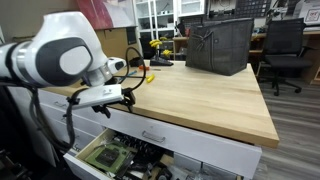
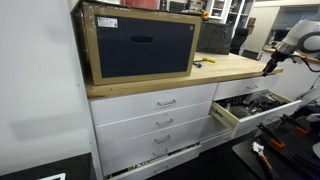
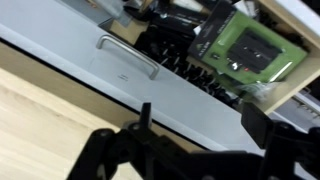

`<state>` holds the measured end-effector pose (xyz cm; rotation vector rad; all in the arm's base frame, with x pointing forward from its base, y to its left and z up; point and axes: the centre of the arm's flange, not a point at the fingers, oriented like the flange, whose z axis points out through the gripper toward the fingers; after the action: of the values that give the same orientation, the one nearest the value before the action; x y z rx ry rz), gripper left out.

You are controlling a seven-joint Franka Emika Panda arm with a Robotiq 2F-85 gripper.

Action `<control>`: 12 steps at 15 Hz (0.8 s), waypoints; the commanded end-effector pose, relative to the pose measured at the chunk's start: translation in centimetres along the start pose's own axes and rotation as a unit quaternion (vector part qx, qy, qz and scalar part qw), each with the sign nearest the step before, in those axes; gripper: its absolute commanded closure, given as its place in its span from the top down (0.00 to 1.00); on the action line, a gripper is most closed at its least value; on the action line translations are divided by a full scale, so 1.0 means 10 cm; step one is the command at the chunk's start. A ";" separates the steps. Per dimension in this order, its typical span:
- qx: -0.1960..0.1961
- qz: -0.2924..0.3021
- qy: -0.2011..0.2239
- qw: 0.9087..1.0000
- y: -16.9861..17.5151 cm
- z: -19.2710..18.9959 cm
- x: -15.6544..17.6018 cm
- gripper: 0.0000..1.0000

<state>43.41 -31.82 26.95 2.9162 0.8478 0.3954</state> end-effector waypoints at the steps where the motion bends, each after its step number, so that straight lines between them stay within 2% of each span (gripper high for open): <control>1: 0.051 -0.014 -0.023 0.998 -0.49 -0.48 -0.21 1.00; 6: 0.077 0.002 -0.033 0.997 -0.87 -0.77 -0.29 1.00; 9: 0.071 0.033 -0.036 0.996 -0.95 -0.92 -0.27 1.00; 10: 0.068 0.070 -0.040 0.994 -0.97 -0.97 -0.24 1.00; 11: 0.078 0.038 -0.015 0.996 -0.85 -0.82 -0.29 1.00; 12: 0.075 0.051 -0.018 0.996 -0.87 -0.86 -0.27 1.00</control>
<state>34.46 -25.90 33.42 3.1041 0.7570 0.2968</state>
